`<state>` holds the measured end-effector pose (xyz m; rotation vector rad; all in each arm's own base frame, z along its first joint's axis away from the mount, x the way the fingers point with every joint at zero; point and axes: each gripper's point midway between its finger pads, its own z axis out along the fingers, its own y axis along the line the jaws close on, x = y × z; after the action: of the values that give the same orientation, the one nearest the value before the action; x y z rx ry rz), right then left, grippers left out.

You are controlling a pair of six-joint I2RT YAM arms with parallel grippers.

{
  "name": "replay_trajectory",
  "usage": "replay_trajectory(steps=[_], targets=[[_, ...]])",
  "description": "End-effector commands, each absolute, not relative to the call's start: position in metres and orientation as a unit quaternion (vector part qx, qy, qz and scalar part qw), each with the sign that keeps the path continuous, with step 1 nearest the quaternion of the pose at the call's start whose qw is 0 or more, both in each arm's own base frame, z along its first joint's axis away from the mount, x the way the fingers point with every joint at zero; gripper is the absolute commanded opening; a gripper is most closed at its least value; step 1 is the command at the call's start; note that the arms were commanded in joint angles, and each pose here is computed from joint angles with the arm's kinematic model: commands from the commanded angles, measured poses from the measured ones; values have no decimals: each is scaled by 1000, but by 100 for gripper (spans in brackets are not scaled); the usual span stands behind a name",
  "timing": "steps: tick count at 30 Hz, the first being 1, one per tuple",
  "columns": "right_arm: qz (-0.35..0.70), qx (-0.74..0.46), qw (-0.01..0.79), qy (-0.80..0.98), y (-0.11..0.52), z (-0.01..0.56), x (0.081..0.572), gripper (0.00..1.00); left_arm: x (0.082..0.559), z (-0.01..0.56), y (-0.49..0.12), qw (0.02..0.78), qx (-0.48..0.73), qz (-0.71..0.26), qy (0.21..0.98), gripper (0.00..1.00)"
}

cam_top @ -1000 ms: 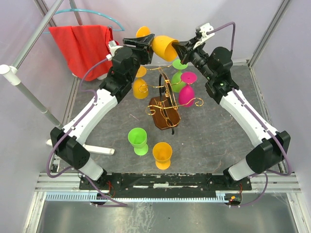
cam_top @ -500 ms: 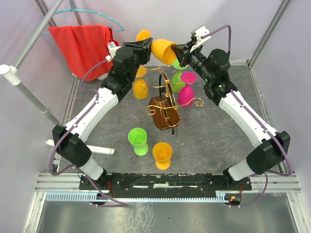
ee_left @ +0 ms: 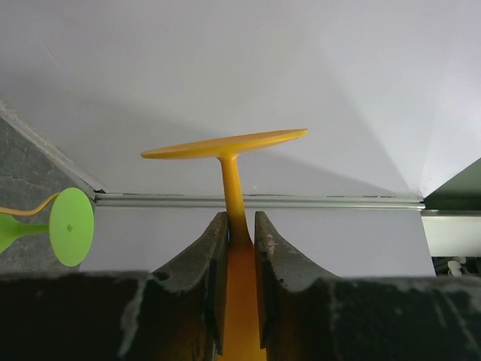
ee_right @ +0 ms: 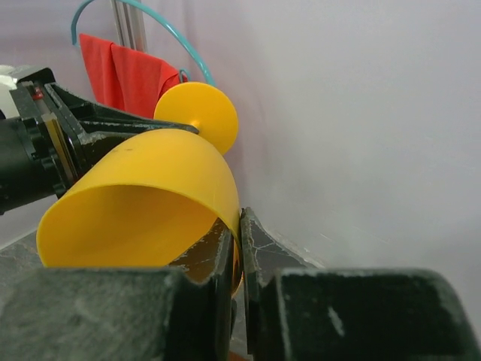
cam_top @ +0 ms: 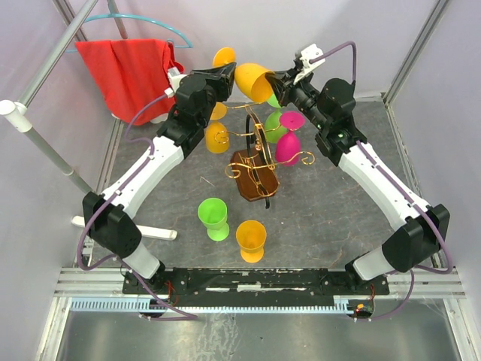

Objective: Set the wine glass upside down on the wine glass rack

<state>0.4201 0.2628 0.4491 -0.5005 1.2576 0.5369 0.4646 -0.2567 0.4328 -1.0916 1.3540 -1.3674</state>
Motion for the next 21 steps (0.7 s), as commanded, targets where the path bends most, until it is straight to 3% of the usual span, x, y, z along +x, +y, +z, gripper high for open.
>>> replay_trajectory(steps=[1, 14, 21], targets=[[262, -245, 755, 548, 269, 471, 397, 18, 462, 458, -257, 453, -409, -591, 527, 3], [167, -255, 747, 591, 233, 457, 387, 53, 471, 481, -198, 559, -314, -555, 530, 3], [74, -259, 733, 625, 194, 444, 376, 59, 454, 489, -168, 674, -184, -485, 526, 3]])
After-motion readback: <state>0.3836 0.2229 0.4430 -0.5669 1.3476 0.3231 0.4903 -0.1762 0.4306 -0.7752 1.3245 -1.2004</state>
